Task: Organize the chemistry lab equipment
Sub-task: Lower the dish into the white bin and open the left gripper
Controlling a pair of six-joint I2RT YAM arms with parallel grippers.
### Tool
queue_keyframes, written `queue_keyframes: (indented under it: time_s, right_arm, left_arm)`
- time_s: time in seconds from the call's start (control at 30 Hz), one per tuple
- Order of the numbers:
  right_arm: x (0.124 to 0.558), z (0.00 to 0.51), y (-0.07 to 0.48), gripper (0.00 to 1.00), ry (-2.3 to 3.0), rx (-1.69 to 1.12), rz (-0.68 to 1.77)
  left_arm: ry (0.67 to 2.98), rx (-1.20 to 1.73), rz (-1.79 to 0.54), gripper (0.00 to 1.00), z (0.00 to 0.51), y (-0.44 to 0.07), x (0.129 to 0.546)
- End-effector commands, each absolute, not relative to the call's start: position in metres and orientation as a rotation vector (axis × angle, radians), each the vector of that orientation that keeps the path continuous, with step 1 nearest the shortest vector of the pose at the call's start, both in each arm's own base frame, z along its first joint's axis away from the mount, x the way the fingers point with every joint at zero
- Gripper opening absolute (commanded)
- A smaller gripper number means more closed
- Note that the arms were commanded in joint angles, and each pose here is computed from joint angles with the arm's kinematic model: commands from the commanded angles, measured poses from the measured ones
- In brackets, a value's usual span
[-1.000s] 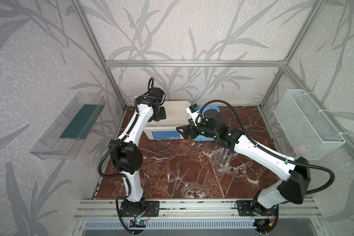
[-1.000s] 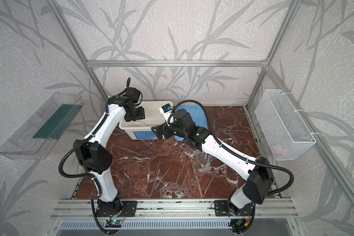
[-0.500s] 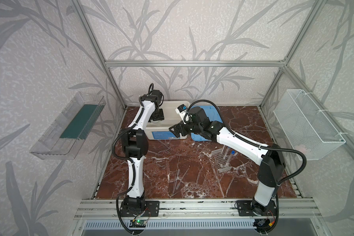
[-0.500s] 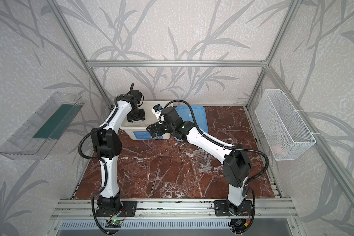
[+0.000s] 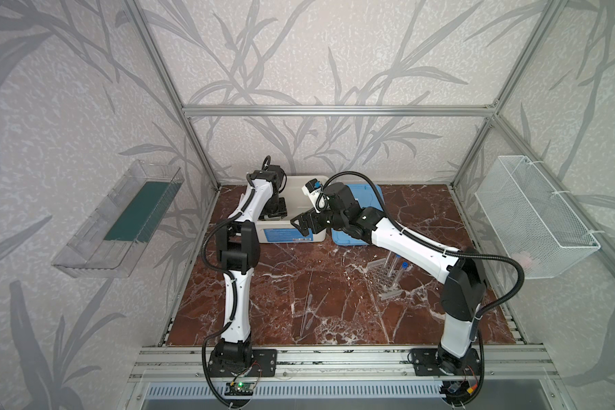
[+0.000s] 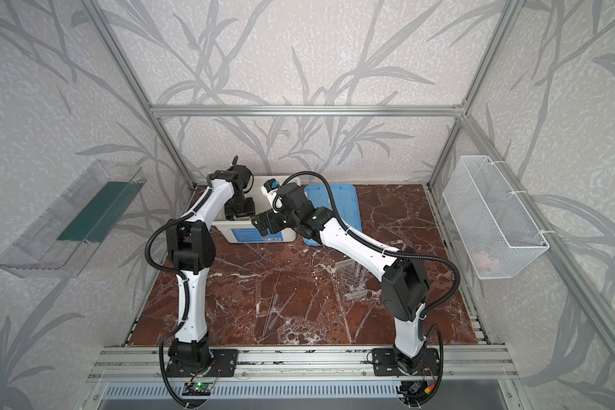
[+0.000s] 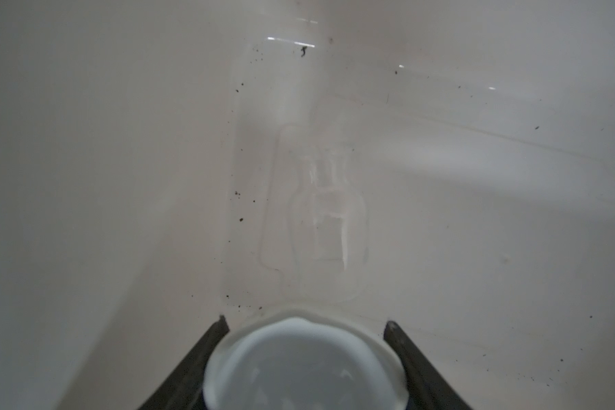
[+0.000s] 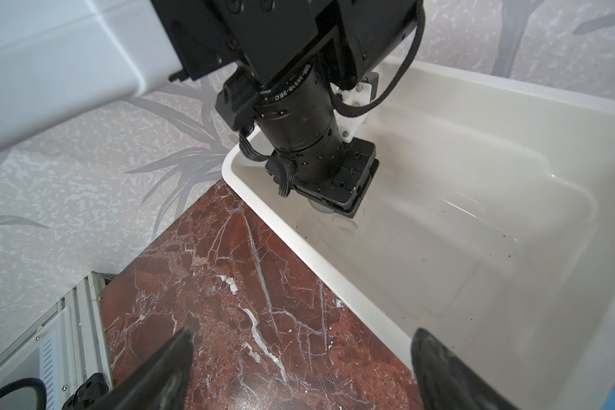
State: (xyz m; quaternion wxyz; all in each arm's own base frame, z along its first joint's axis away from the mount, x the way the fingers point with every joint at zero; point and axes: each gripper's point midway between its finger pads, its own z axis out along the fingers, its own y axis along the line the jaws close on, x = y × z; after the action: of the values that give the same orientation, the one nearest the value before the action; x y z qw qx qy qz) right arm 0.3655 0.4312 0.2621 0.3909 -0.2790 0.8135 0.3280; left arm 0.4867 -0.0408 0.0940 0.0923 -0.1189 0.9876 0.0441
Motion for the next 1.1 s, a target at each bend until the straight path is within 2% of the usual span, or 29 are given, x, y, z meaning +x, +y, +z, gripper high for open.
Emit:
queue_keyframes:
  time_s: [0.0, 0.4, 0.73, 0.97, 1.07]
  right_arm:
    - [0.37, 0.257, 0.431, 0.94, 2.074, -0.69, 0.828]
    - [0.374, 0.258, 0.43, 0.94, 2.069, -0.651, 0.848]
    - [0.378, 0.251, 0.419, 0.94, 2.076, -0.599, 0.843]
    - [0.379, 0.248, 0.411, 0.94, 2.076, -0.577, 0.836]
    - [0.38, 0.248, 0.409, 0.94, 2.078, -0.571, 0.842]
  left_arm:
    - [2.999, -0.345, 0.133, 0.48, 0.077, -0.043, 0.477]
    - [3.054, -0.382, 0.132, 0.49, 0.042, -0.046, 0.466]
    - [3.048, -0.393, 0.107, 0.57, 0.038, -0.049, 0.467]
    - [2.996, -0.417, 0.109, 0.55, 0.04, -0.046, 0.467]
    - [3.012, -0.414, 0.114, 0.58, 0.039, -0.046, 0.466]
